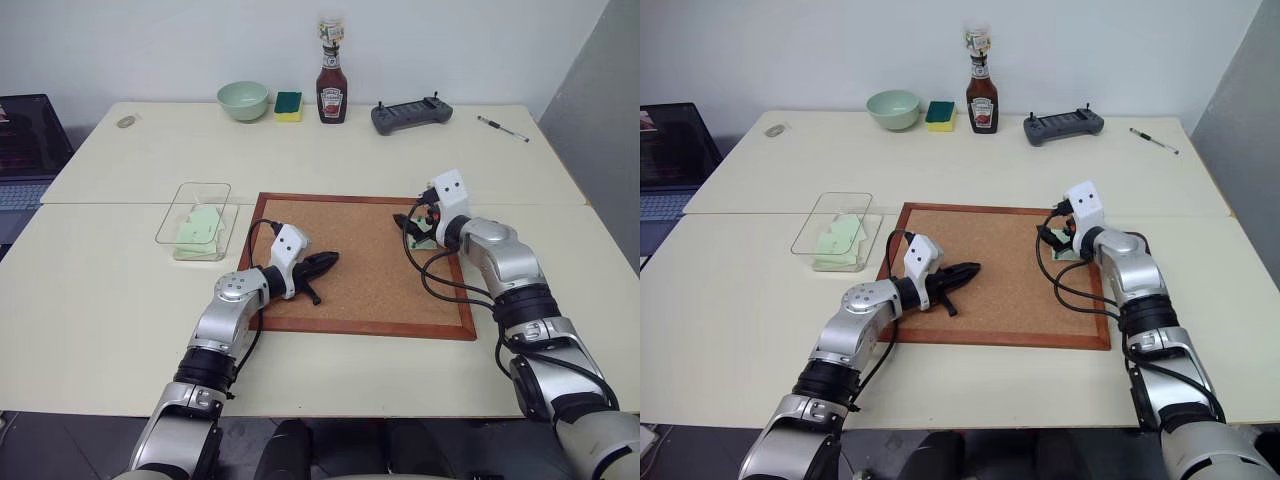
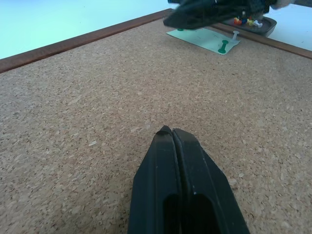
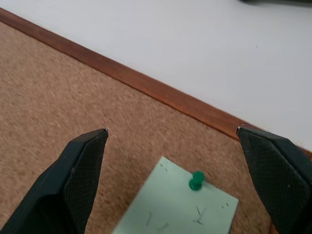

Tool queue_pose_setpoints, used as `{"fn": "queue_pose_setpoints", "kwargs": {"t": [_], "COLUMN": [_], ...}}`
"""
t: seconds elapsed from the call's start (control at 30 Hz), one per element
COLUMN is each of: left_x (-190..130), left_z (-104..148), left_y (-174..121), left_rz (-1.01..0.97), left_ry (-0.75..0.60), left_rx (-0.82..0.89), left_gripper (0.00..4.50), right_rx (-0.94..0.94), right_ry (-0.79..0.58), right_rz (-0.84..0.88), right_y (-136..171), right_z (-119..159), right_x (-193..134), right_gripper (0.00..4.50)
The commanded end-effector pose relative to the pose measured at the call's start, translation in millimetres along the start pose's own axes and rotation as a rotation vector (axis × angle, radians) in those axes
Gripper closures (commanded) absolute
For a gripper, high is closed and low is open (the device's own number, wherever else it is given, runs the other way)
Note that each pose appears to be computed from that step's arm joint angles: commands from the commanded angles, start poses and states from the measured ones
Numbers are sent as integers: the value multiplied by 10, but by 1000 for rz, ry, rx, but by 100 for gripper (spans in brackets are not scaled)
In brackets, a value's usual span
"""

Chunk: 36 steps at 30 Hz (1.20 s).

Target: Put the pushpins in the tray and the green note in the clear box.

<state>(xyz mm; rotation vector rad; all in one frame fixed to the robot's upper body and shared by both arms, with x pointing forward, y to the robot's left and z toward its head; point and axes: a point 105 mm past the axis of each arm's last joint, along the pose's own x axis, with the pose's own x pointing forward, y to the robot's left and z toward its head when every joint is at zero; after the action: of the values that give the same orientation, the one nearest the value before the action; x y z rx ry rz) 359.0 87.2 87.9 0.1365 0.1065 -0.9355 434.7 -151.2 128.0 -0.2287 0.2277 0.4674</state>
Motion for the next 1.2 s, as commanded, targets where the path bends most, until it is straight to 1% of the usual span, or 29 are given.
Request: {"fn": "queue_pose_setpoints", "kwargs": {"t": [0.03, 0.17, 0.23, 0.27, 0.3, 0.5, 0.57, 0.6, 0.73, 0.9, 1.0, 1.2], "left_x": [27, 41, 48, 50, 51, 31, 28, 27, 24, 15, 3, -24], "left_z": [-165, -167, -167, -166, -166, -185, -189, -191, -204, -253, -286, -396], "left_y": [-123, -138, -146, -150, -153, -160, -163, -165, -180, -190, -192, -205], "left_rz": [-36, -39, -41, -43, -44, -44, -45, -45, -50, -56, -59, -66], "left_ry": [43, 42, 42, 42, 41, 48, 50, 51, 56, 75, 90, 141], "left_rx": [-38, -39, -38, -37, -37, -37, -38, -39, -43, -46, -47, -50], "left_gripper": [446, 446, 450, 450, 450, 450, 450, 450, 450, 450, 450, 450], "right_rx": [-34, -34, -29, -26, -25, -14, -13, -13, -10, -10, -8, 14], "right_ry": [-44, -33, -26, -23, -20, -7, -7, -7, -11, -19, -31, -144], "right_rz": [-22, -21, -24, -26, -27, -39, -39, -38, -40, -44, -46, -32], "right_y": [-123, -124, -121, -121, -120, -136, -135, -135, -136, -145, -146, -72], "right_z": [136, 93, 67, 52, 39, -12, -14, -15, -8, 14, 39, 227], "right_x": [-62, -57, -46, -41, -37, -23, -21, -20, -18, -24, -32, -84], "right_gripper": [0, 0, 38, 50, 75, 189, 233, 246, 344, 443, 447, 447]}}
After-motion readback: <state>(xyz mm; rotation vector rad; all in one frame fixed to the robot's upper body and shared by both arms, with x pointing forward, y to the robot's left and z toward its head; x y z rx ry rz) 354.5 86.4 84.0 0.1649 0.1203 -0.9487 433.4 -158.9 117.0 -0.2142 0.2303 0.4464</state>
